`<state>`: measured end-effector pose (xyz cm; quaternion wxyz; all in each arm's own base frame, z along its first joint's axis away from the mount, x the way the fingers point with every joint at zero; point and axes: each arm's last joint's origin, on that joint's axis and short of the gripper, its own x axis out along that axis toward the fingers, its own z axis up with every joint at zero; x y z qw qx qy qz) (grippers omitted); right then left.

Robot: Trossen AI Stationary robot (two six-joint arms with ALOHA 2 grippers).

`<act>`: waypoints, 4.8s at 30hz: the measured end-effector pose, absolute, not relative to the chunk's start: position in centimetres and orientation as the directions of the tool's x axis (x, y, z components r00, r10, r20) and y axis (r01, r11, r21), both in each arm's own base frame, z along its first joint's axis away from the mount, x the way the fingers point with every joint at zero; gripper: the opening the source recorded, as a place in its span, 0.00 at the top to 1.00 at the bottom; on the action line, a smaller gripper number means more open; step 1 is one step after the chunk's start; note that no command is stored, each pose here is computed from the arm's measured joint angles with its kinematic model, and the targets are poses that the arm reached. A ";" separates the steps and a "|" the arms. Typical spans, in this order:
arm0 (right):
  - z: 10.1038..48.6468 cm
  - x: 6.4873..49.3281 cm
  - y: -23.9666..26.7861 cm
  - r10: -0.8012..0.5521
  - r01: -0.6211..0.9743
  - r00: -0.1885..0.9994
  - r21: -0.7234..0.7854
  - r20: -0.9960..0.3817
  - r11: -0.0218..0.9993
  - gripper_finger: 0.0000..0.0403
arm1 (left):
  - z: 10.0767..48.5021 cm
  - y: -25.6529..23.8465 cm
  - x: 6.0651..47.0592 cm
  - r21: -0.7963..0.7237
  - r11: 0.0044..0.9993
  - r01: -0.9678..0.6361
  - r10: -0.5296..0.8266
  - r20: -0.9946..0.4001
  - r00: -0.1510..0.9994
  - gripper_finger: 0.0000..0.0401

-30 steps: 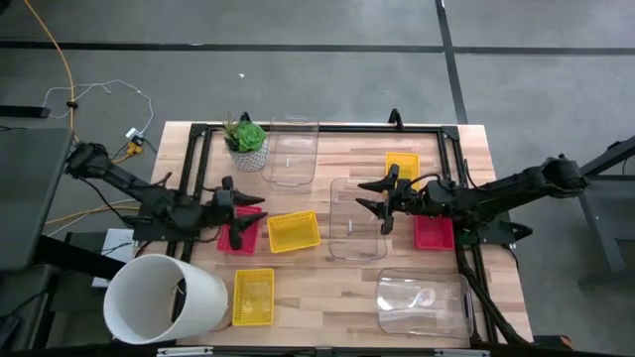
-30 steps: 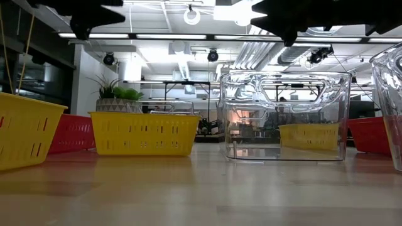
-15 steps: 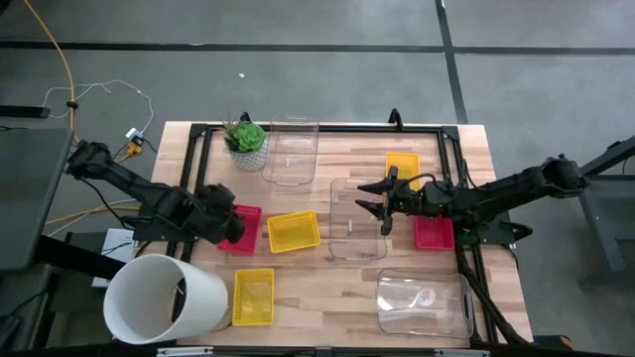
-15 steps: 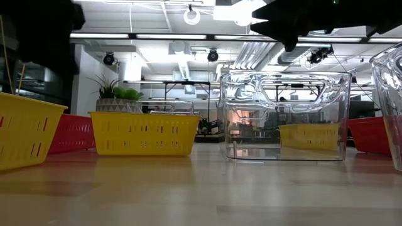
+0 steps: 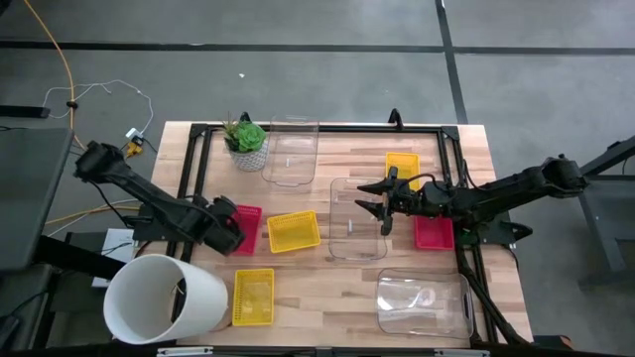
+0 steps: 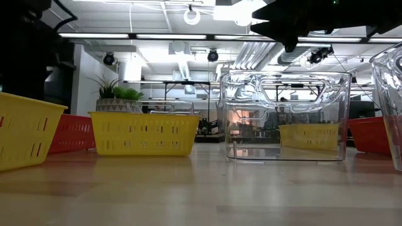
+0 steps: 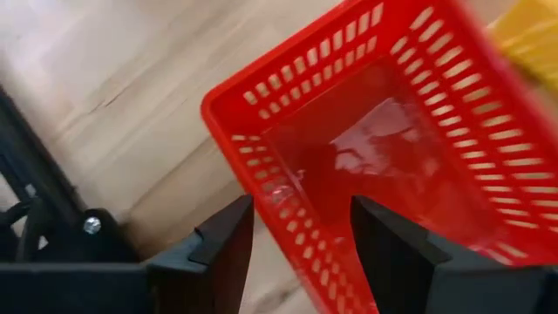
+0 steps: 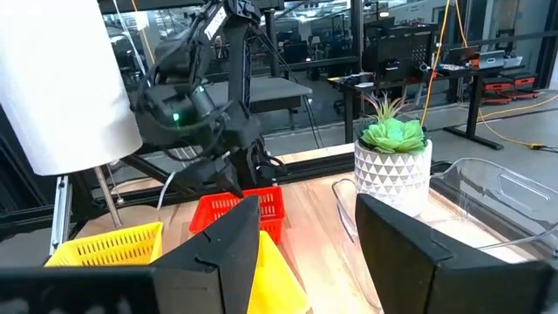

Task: Stack baskets by color
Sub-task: Stack the left red bin on the stacked red bin

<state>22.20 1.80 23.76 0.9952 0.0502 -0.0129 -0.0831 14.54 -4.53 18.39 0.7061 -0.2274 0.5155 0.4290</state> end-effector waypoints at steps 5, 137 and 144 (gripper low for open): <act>23.8 22.2 1.8 -0.167 0.164 0.986 0.102 0.017 0.981 0.56 | 18.1 -4.5 14.8 0.139 0.518 -0.844 0.393 -0.915 0.091 0.55; 22.5 32.2 1.7 -0.677 0.679 0.729 -0.023 -0.102 0.734 0.99 | 24.1 -5.9 33.7 0.386 0.427 -0.818 0.900 -0.094 0.426 0.63; 23.9 29.1 1.7 -0.681 0.681 0.729 -0.022 -0.073 0.732 1.00 | 28.1 -8.8 30.9 0.432 0.487 -0.759 0.856 -0.062 0.514 0.55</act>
